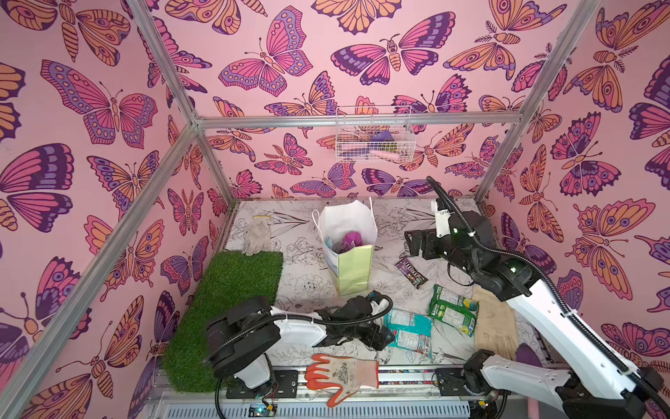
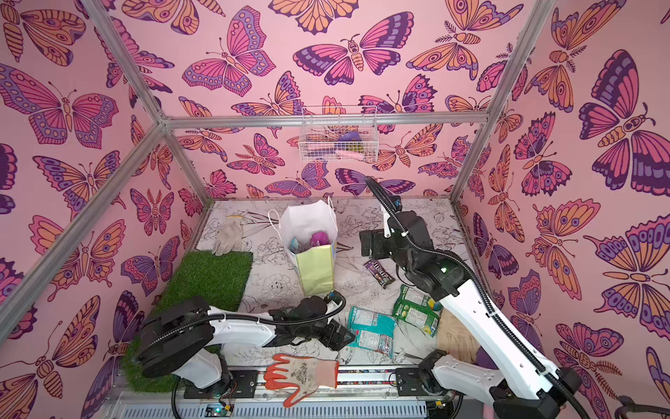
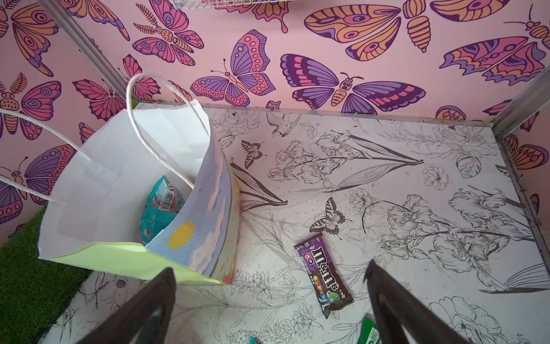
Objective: Place the snacks into the paper bag
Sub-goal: Pick up the snack from the bottom-center of the table.
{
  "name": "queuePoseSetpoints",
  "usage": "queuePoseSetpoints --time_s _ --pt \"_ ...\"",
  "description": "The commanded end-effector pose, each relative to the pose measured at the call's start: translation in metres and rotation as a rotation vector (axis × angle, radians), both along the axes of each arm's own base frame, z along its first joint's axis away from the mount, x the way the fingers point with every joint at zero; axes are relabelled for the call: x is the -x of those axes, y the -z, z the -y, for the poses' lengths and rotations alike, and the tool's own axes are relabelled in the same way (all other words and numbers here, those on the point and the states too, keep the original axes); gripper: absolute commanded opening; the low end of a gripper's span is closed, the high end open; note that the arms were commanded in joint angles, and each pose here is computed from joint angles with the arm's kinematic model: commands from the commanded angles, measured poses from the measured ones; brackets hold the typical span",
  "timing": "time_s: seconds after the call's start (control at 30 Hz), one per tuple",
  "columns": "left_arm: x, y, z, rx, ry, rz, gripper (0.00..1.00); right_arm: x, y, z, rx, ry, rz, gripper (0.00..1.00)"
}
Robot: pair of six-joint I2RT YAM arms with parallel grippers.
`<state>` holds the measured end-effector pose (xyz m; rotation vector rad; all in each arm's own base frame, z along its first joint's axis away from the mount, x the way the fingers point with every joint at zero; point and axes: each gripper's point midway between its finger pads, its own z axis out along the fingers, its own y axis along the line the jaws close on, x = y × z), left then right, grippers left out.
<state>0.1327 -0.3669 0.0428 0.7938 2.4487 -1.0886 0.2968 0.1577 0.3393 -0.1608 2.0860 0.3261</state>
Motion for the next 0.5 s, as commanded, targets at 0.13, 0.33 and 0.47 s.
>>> queuePoseSetpoints --time_s 0.13,0.33,0.47 --pt "0.013 0.003 0.010 0.018 0.037 -0.059 0.86 0.003 -0.005 0.008 -0.022 0.023 0.015 0.99" --pt "0.024 0.008 0.014 0.014 0.063 -0.096 0.82 0.003 -0.003 0.010 -0.026 0.027 0.014 0.99" --pt "0.029 0.014 0.016 0.012 0.075 -0.124 0.80 0.004 -0.003 0.011 -0.028 0.029 0.015 0.99"
